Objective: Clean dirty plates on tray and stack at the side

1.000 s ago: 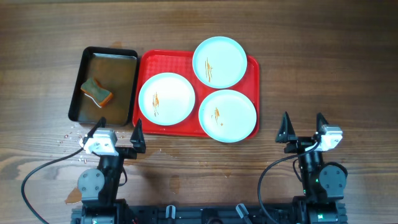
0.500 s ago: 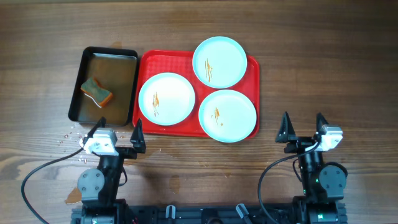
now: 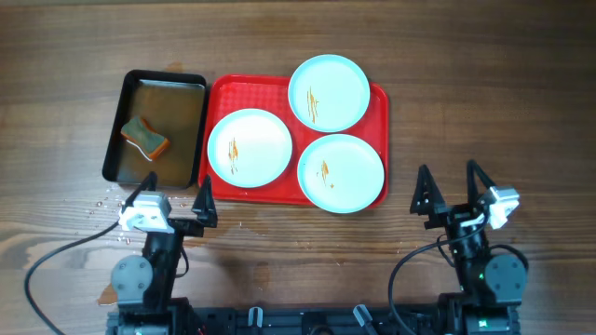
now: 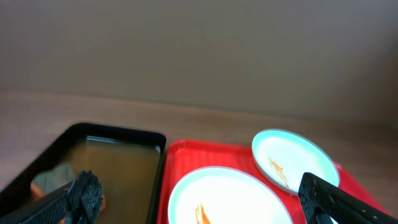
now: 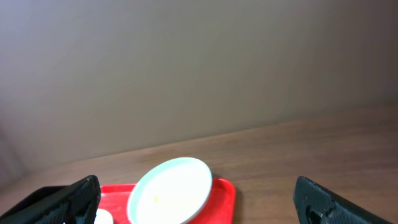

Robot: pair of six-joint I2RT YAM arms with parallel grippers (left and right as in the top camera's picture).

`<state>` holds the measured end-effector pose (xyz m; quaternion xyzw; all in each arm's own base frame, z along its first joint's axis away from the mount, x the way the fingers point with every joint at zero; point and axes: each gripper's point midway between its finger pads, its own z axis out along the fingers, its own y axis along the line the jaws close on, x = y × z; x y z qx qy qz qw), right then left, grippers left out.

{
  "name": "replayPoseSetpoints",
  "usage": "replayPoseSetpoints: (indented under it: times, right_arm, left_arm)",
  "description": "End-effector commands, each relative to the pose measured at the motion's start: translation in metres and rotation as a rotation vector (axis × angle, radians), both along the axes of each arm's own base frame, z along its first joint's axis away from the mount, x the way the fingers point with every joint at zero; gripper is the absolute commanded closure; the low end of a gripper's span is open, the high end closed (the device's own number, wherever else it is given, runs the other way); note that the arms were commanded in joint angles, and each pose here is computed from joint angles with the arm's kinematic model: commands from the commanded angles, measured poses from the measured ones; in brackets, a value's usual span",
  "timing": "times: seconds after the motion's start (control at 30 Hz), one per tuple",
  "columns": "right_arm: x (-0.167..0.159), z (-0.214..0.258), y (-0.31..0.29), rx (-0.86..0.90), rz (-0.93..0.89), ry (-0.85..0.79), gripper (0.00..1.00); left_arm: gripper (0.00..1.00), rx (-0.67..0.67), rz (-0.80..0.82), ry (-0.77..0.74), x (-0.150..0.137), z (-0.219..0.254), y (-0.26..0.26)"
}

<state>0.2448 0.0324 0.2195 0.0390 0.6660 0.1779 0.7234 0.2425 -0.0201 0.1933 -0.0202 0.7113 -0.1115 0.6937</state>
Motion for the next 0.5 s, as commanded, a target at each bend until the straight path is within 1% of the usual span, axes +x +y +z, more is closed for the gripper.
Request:
replayPoseSetpoints:
  times: [0.0, 0.13, 0.2, 0.23, 0.3, 0.47]
  right_arm:
    - [0.000, 0.044, 0.019, -0.067, 0.103, -0.038, 0.00]
    - [0.016, 0.079, 0.032, -0.099, 0.175, -0.011, 0.00]
    - [0.032, 0.100, 0.043, -0.102, 0.246, 0.016, 0.00]
    - [0.043, 0.109, 0.051, -0.101, 0.295, 0.048, 0.00]
    - [0.056, 0.116, 0.060, -0.095, 0.361, 0.104, 0.00]
    - [0.092, 0.117, 0.082, -0.050, 0.509, 0.317, 0.00]
  left_arm:
    - [0.00, -0.016, -0.024, -0.023, -0.005, 0.047, -0.005]
    - [0.00, -0.019, -0.023, 0.053, 0.001, 0.072, -0.004]
    - [0.00, -0.022, -0.022, 0.114, 0.008, 0.085, -0.004]
    - [0.00, -0.024, -0.022, 0.173, 0.013, 0.093, -0.004]
    - [0.00, -0.027, -0.021, 0.244, 0.020, 0.098, -0.004]
    - [0.00, -0.036, -0.019, 0.470, 0.041, 0.098, -0.003]
